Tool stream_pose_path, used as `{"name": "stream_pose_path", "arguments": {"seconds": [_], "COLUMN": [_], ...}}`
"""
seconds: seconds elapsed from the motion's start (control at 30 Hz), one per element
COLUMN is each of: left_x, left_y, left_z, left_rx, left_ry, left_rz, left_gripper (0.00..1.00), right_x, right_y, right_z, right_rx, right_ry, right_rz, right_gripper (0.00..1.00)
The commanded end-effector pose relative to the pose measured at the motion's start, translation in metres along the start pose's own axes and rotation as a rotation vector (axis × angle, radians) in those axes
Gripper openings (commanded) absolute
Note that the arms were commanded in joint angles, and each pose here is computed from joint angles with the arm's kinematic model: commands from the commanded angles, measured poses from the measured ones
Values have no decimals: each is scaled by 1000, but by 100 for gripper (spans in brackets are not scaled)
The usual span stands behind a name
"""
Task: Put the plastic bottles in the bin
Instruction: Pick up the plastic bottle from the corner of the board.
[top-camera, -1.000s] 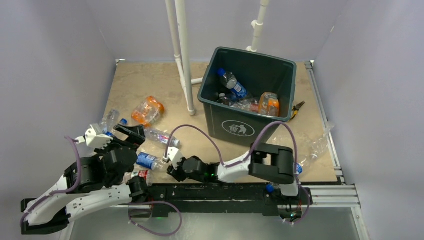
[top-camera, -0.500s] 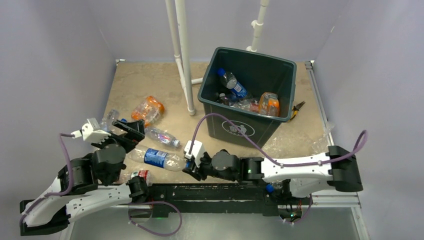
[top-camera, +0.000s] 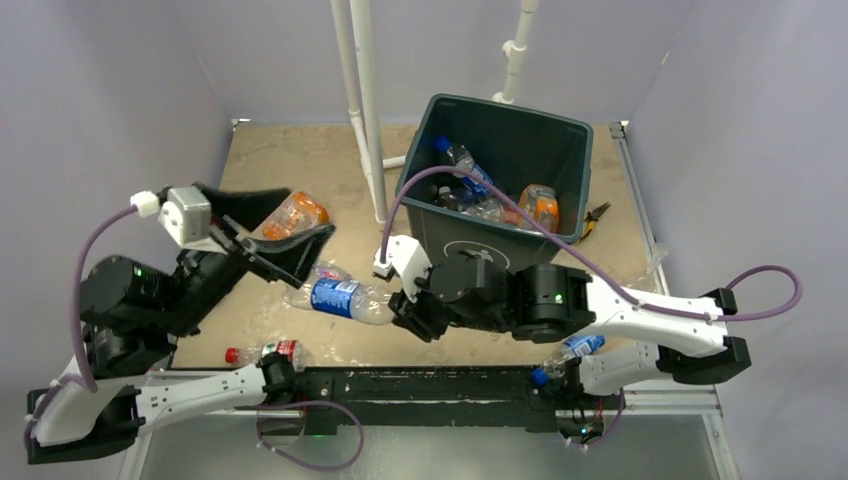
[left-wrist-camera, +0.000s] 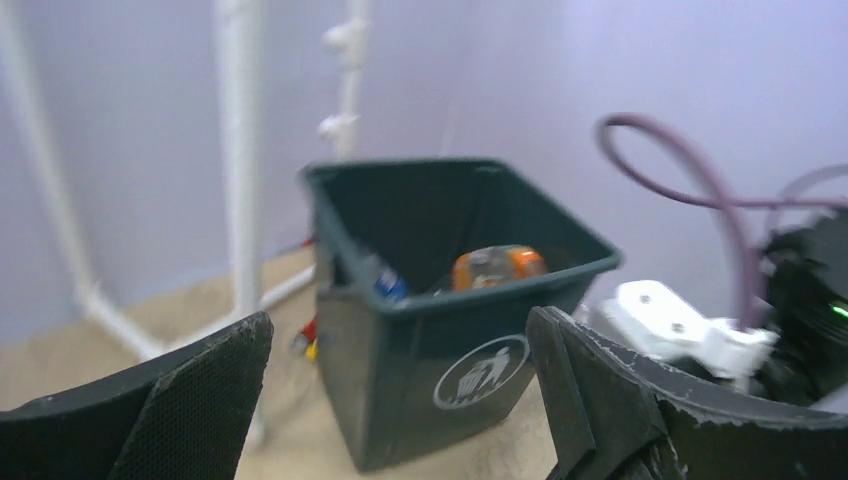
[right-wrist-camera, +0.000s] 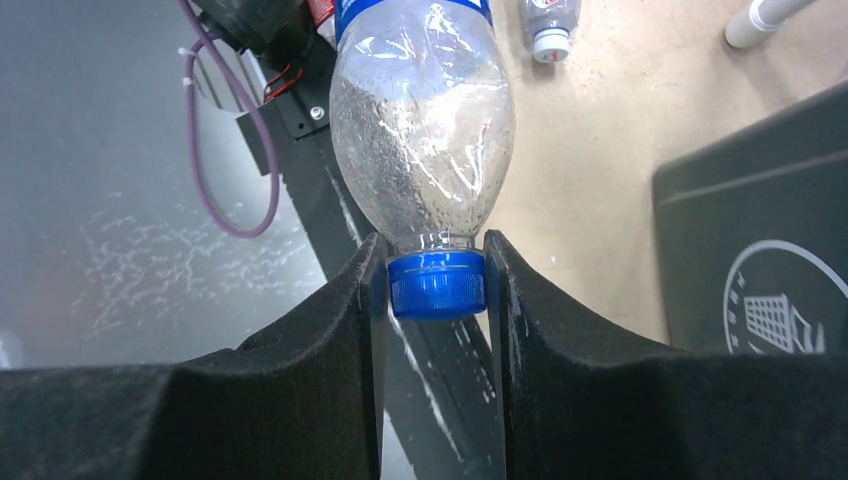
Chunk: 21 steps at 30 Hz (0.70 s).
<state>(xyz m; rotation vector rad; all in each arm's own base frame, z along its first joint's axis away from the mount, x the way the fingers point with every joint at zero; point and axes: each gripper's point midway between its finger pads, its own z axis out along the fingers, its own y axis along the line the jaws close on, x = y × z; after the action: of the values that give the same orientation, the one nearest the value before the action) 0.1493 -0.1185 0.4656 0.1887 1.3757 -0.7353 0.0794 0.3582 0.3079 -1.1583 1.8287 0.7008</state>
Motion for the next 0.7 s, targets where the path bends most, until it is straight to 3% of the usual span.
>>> {"name": "stream_pose_path", "arguments": {"seconds": [0.0, 0.1, 0.3, 0.47, 0.67], "left_x": [4, 30, 61, 117, 115], "left_y": [-103, -112, -110, -94, -101], "left_z": [17, 21, 13, 12, 8], "left_rx": [567, 644, 715, 712, 764], "left_ry": [80, 196, 290, 527, 417], "left_rz": [405, 483, 561, 634, 629], "left_gripper": [99, 99, 96, 90, 94], "right_x": [26, 22, 12, -2, -20], "right_y": [-10, -18, -25, -35, -38], "right_z": [-44, -59, -80, -97, -121], "right_rx": [17, 39, 24, 50, 30], "right_ry": [218, 201, 131, 78, -20], "right_rz": [-9, -21, -51, -64, -47], "right_gripper": [0, 0, 0, 0, 0]}}
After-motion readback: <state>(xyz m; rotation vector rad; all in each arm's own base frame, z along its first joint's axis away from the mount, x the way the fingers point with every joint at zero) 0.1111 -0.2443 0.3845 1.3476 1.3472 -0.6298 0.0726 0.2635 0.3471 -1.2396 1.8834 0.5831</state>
